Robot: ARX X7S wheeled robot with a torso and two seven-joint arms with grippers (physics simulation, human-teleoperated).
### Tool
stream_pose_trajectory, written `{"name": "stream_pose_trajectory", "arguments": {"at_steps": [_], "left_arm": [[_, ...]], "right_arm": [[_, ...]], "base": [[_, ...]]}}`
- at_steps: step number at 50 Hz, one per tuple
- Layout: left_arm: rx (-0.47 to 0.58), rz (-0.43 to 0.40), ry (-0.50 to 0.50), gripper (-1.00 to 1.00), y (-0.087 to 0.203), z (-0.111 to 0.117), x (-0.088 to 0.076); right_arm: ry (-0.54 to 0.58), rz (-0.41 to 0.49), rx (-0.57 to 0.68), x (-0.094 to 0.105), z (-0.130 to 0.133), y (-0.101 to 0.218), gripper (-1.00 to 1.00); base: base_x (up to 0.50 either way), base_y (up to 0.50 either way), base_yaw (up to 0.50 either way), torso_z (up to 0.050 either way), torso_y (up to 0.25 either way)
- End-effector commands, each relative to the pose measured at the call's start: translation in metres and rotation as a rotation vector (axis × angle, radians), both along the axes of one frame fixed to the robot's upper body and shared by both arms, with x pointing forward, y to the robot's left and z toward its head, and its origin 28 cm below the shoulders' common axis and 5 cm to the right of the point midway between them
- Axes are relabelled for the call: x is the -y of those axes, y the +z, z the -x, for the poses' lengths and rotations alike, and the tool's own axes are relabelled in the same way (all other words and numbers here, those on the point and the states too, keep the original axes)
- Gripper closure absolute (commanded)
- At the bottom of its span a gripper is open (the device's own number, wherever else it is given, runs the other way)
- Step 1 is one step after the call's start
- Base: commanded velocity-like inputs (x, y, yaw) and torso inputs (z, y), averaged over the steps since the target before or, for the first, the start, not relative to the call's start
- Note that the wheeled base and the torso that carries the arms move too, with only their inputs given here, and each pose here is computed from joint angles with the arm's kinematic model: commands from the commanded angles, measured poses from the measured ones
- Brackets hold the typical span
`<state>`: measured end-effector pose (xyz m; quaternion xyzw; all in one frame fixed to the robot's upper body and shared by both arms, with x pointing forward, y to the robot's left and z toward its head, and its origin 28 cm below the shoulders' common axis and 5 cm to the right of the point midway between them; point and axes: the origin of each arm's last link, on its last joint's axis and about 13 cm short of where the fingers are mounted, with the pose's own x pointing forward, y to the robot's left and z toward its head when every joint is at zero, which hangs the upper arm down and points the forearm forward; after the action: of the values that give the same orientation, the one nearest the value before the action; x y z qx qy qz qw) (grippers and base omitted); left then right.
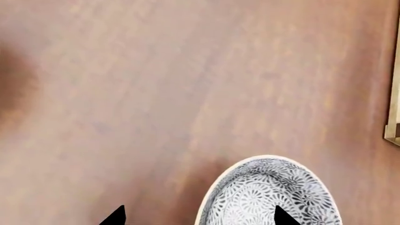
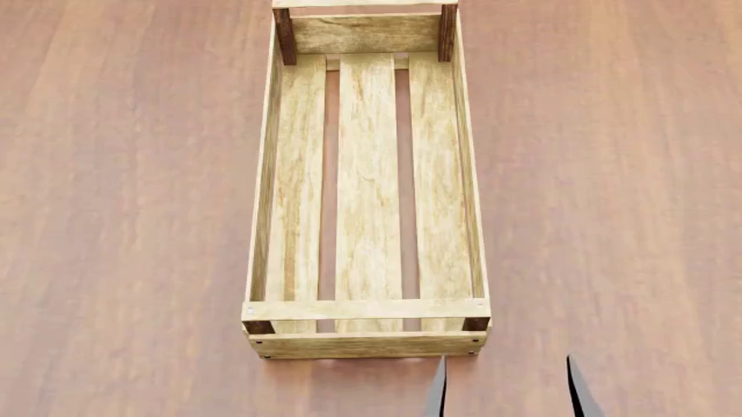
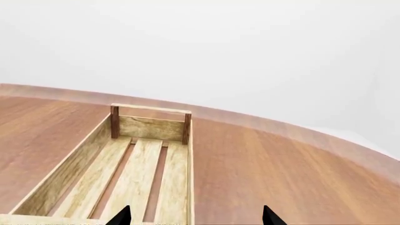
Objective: Stack the right bowl on the left bowl and place them in the tray.
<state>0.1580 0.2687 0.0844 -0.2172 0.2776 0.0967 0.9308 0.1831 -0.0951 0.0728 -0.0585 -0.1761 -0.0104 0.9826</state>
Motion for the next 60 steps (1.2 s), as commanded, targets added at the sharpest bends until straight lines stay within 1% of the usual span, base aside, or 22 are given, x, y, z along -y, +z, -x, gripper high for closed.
{"name": "stream_pose_trajectory", "arguments": {"at_steps": [1,19,20,40,45,49,50,54,57,60], "left_arm": [[-0.010,-0.005,0.001,-1.00,-0.004,-0.003,0.000],[-0.034,-0.022,-0.018,-1.00,-0.015,-0.006,0.001],[-0.034,-0.024,-0.021,1.00,-0.015,-0.006,0.001],[-0.027,-0.044,-0.042,1.00,-0.014,-0.004,0.003],[0.018,-0.072,-0.069,1.00,-0.009,-0.005,0.003],[0.032,-0.082,-0.074,1.00,-0.007,-0.006,0.002],[0.051,-0.097,-0.081,1.00,-0.006,-0.007,0.002],[0.095,-0.113,-0.095,1.00,0.001,-0.011,0.000],[0.136,-0.145,-0.118,1.00,0.006,-0.016,0.000],[0.190,-0.195,-0.138,1.00,0.014,-0.022,-0.001]], "right_arm": [[-0.001,0.002,-0.004,0.000,-0.001,-0.001,-1.00],[0.002,0.006,-0.018,-0.001,-0.003,-0.005,-1.00],[0.002,0.006,-0.018,-0.001,-0.003,-0.005,-1.00],[0.003,0.005,-0.022,-0.001,-0.003,-0.006,-1.00],[0.006,0.004,-0.019,-0.001,-0.003,-0.006,-1.00],[0.007,0.002,-0.019,-0.001,-0.002,-0.005,-1.00],[0.007,0.001,-0.018,-0.002,-0.002,-0.005,-1.00],[0.008,0.000,-0.017,-0.001,-0.002,-0.005,-1.00],[0.008,-0.001,-0.017,-0.001,-0.001,-0.005,-1.00],[0.008,-0.003,-0.016,-0.001,-0.001,-0.005,-1.00]], "base": [[0.00,0.00,0.00,0.000,0.000],[0.00,0.00,0.00,0.000,0.000],[0.00,0.00,0.00,0.000,0.000],[0.00,0.00,0.00,0.000,0.000],[0.00,0.00,0.00,0.000,0.000],[0.00,0.00,0.00,0.000,0.000],[0.00,0.00,0.00,0.000,0.000],[0.00,0.00,0.00,0.000,0.000],[0.00,0.00,0.00,0.000,0.000],[0.00,0.00,0.00,0.000,0.000]]}}
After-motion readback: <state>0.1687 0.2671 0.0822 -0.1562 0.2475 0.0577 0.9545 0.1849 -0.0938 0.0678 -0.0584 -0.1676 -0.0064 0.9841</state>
